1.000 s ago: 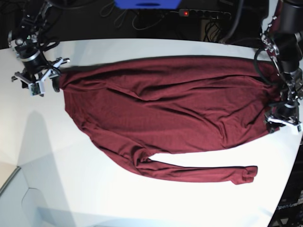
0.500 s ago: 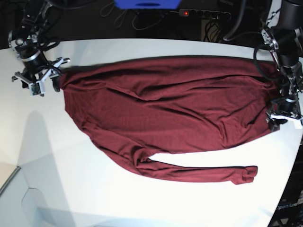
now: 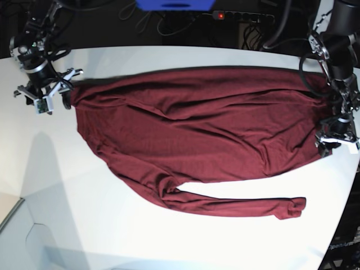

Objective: Layout the t-shirt on the table in an organized manner, then fold the t-shirt properly
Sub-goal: 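Move the left gripper along the shirt side toward the hem and grasp, then move the right gripper along the shirt side toward the hem and grasp, then fold the held hem side over toward the collar edge with both grippers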

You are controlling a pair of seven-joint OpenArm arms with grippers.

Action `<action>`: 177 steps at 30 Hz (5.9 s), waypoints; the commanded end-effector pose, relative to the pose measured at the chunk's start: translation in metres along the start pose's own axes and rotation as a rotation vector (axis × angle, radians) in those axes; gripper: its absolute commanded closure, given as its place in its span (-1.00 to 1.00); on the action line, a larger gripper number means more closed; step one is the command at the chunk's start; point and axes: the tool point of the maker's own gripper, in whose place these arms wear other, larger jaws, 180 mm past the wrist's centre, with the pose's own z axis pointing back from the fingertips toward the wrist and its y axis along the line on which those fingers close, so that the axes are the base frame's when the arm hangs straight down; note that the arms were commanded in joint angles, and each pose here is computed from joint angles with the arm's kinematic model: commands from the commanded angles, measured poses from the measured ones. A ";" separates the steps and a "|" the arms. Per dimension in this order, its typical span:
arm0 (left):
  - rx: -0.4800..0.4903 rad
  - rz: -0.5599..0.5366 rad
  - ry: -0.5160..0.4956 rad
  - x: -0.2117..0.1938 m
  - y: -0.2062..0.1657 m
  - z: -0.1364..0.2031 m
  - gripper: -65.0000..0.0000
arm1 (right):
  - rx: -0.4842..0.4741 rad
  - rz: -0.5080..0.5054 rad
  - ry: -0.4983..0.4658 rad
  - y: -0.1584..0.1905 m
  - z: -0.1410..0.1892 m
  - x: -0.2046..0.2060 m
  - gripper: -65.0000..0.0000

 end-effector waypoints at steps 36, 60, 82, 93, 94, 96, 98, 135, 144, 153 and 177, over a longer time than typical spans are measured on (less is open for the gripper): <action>-0.079 -0.125 -0.108 0.103 -0.045 -0.008 0.99 | -0.008 -0.031 -0.201 -0.002 -0.027 0.076 0.00; -0.064 -0.193 -0.105 0.113 -0.049 -0.012 0.99 | 0.333 -0.215 -0.175 0.079 -0.168 0.144 0.00; -0.070 -0.191 -0.119 0.121 -0.054 -0.014 0.99 | 0.376 -0.301 -0.151 0.076 -0.193 0.127 0.02; -0.070 -0.190 -0.116 0.119 -0.054 -0.014 0.99 | 0.377 -0.298 -0.148 0.076 -0.193 0.126 1.00; -0.070 -0.190 -0.116 0.119 -0.054 -0.014 0.99 | 0.377 -0.293 -0.147 0.076 -0.193 0.125 1.00; -0.071 -0.190 -0.115 0.118 -0.053 -0.014 0.99 | 0.384 -0.275 -0.145 0.079 -0.192 0.126 1.00; -0.078 -0.184 -0.118 0.119 -0.054 -0.013 0.99 | 0.373 -0.271 -0.154 0.072 -0.191 0.129 1.00; -0.045 -0.251 -0.161 0.107 -0.035 0.022 0.99 | 0.250 -0.153 -0.391 0.063 -0.072 0.126 1.00; -0.041 -0.253 -0.146 0.100 -0.032 0.023 0.99 | 0.211 -0.228 -0.406 0.036 -0.064 0.116 1.00; -0.060 -0.181 -0.161 0.096 -0.026 0.030 0.99 | 0.206 -0.240 -0.378 0.037 -0.061 0.102 1.00; -0.063 -0.198 -0.045 0.047 -0.013 0.037 0.99 | 0.223 -0.256 -0.295 0.047 -0.058 0.065 1.00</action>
